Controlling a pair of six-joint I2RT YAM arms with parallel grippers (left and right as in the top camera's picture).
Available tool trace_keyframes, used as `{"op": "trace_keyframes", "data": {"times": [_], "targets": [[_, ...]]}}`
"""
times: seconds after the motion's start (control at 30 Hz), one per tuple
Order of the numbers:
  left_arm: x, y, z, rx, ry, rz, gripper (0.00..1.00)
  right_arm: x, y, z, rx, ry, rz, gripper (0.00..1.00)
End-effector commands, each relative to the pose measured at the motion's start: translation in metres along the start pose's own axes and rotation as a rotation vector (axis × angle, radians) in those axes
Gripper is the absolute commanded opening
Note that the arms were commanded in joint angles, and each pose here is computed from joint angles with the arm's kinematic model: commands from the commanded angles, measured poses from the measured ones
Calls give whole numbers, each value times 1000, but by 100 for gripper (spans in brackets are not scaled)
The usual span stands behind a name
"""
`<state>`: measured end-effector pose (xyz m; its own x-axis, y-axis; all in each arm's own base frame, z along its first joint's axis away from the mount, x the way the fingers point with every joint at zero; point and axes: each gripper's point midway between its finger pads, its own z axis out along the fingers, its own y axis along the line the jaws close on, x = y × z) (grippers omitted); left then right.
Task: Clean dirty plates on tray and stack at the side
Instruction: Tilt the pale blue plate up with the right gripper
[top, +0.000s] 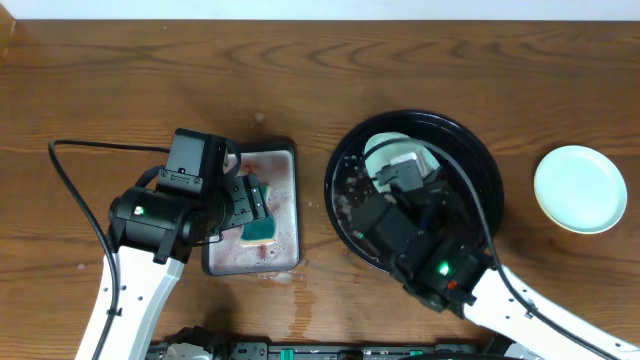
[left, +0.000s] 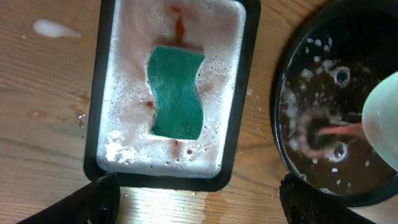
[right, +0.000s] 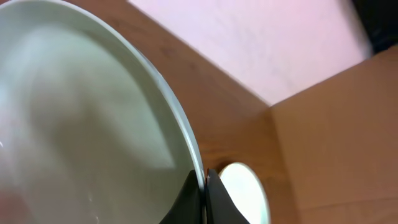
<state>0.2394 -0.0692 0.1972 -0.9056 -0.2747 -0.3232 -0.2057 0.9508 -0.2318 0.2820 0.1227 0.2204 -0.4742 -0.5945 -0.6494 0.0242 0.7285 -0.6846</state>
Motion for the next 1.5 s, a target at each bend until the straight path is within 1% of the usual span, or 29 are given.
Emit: {"op": "trace_keyframes", "data": {"times": [0.0,0.23,1.47], "targets": [[-1,0,-2,2,-3,-7,83,-12,-18,-15,108,-60,-47,1],[-1,0,-2,3,-3,-7,83,-16,-17,-25,124,-91,-70,1],[-1,0,-2,2,-3,-7,83,-18,-17,-25,122,-95,-63,1]]}}
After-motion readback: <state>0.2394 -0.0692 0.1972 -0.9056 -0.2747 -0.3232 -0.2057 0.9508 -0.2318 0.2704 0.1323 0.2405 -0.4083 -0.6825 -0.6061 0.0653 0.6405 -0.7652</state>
